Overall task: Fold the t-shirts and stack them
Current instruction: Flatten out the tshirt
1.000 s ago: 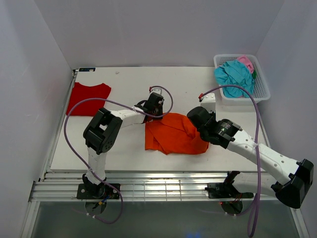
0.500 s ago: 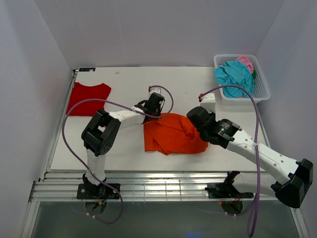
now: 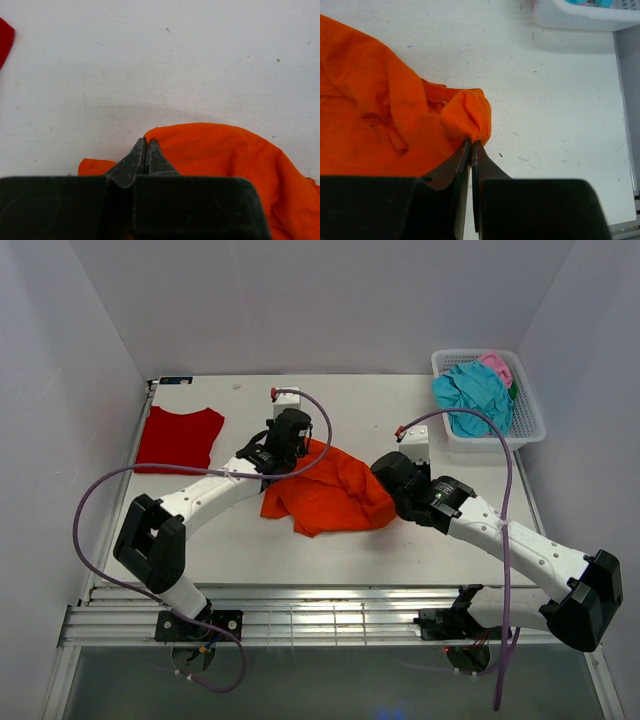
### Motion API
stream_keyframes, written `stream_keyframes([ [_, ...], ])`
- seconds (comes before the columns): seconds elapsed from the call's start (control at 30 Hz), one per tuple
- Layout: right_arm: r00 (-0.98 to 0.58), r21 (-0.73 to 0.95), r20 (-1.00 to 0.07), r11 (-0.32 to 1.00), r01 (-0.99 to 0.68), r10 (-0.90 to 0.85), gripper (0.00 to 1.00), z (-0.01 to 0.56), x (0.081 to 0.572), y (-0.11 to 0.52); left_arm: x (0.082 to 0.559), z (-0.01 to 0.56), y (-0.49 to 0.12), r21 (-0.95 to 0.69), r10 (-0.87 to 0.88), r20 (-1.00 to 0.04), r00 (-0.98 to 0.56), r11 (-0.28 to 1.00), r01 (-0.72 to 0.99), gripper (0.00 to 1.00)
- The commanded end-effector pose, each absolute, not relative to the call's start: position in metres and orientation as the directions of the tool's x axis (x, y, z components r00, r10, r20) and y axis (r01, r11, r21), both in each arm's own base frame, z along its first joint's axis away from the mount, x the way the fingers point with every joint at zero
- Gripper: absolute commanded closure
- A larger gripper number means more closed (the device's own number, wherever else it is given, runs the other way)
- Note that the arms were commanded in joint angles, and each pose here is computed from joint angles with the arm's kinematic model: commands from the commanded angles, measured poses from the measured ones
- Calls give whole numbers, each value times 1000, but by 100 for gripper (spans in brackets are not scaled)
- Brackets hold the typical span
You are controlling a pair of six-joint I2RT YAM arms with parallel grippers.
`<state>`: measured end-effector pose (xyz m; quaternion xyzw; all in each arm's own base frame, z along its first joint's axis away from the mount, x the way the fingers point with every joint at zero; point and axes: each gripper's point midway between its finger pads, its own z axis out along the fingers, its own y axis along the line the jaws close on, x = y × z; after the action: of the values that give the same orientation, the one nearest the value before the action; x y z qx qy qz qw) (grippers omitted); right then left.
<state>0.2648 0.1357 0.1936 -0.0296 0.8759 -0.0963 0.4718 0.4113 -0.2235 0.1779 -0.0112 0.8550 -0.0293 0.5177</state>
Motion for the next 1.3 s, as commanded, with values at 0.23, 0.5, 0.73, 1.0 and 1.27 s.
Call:
stream_keyframes([
  [0.23,-346,-129,-937,970,204,-51,92,295,332,93,370,327,-151,-185,-197,-972,-126,977,-102,100],
  [0.5,-232,-118,-970,969,216,-66,92,371,360,70,327,392,-108,-257,-257,-966,18,959,-117,100],
  [0.73,-216,-66,-976,982,174,-27,92,390,327,61,296,390,-114,-347,-347,-935,-77,938,-10,100],
  [1.0,-63,66,-996,995,70,70,92,481,259,41,237,428,-116,-500,-481,-866,-140,847,180,100],
  [1.27,71,182,-979,975,-125,192,92,559,188,34,176,478,-131,-625,-573,-779,-256,672,396,100],
])
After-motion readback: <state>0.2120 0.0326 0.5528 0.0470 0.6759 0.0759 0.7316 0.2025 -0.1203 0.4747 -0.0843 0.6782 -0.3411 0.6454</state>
